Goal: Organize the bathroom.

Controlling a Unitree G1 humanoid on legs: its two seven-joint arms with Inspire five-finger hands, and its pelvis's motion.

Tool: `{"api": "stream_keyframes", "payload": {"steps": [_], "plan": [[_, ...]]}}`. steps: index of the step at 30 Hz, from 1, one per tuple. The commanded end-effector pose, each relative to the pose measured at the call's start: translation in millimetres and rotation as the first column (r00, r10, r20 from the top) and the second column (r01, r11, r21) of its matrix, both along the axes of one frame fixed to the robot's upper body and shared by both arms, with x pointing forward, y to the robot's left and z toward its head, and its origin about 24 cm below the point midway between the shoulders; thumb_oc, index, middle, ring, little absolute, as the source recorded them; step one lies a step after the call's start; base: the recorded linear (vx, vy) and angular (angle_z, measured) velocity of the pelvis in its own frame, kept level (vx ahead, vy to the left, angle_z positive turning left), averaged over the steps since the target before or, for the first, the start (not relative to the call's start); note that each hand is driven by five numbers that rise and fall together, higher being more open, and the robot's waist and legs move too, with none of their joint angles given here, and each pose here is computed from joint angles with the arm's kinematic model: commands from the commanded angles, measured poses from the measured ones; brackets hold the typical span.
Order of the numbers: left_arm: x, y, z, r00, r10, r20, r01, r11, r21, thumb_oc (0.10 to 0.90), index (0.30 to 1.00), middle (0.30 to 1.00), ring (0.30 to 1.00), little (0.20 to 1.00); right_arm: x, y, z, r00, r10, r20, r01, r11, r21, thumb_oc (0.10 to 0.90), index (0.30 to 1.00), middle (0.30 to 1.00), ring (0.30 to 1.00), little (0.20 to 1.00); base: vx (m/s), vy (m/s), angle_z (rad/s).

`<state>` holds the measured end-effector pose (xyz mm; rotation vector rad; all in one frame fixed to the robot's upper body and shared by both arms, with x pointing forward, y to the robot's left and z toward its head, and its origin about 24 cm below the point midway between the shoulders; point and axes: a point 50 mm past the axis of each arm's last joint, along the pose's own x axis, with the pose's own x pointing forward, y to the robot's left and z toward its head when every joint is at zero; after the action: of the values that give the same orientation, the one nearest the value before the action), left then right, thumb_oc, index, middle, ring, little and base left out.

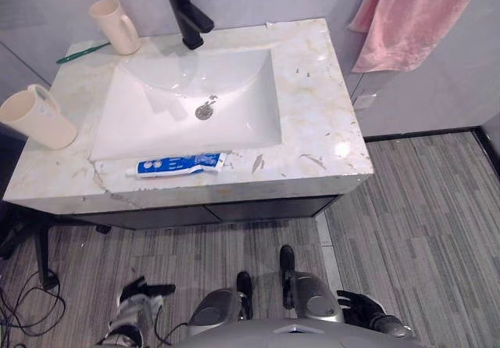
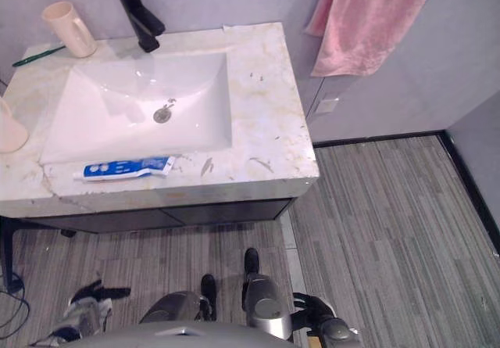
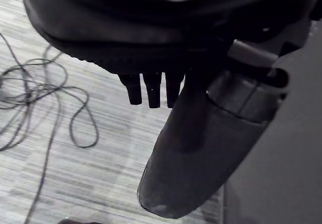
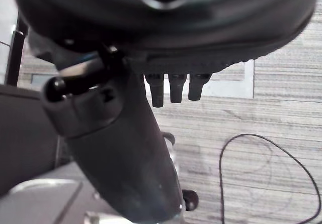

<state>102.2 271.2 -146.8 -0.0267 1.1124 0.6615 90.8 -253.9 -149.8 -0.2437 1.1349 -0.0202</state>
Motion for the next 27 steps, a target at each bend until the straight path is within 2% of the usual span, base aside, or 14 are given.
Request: {"api": "stream_keyframes", "payload": {"steps": [1,9,13,19,23,27], "plan": [[-2.1,36.9,15.4,0.998,0.056,0.030,-0.059,0.989,0.139,0.800,0.900,0.900,0.900,0.900,39.7,-9.0,17.6,0.984,0.004,0.176,-0.001,1.000,-0.017,0.800,0.900,0.900,0.900,0.900,0.00,0.000,0.00],[-18.2,44.1,14.6,0.994,0.111,0.005,-0.110,0.978,0.177,0.800,0.900,0.900,0.900,0.900,34.5,-3.1,13.5,0.988,0.022,0.154,-0.022,1.000,-0.007,0.800,0.900,0.900,0.900,0.900,0.00,-0.016,0.01],[-19.6,43.3,13.8,0.997,0.080,0.008,-0.080,0.981,0.176,0.800,0.900,0.900,0.900,0.900,32.1,-3.6,12.8,0.987,-0.020,0.157,0.021,1.000,-0.002,0.800,0.900,0.900,0.900,0.900,-0.01,-0.003,0.20],[-4.1,31.0,13.0,0.999,0.040,0.032,-0.045,0.986,0.160,0.800,0.900,0.900,0.900,0.900,48.7,-7.6,21.1,0.978,-0.050,0.204,0.053,0.999,-0.008,0.800,0.900,0.900,0.900,0.900,-0.11,0.165,0.14],[26.7,32.4,21.8,0.998,-0.011,0.060,0.001,0.986,0.168,0.800,0.900,0.900,0.900,0.900,64.2,-1.8,25.5,0.968,-0.049,0.245,0.050,0.999,0.005,0.800,0.900,0.900,0.900,0.900,-0.20,0.310,-0.26],[11.7,41.5,22.3,0.999,0.013,0.047,-0.022,0.981,0.190,0.800,0.900,0.900,0.900,0.900,61.9,1.7,24.1,0.971,-0.003,0.240,0.001,1.000,0.006,0.800,0.900,0.900,0.900,0.900,-0.17,0.136,-0.27]]}}
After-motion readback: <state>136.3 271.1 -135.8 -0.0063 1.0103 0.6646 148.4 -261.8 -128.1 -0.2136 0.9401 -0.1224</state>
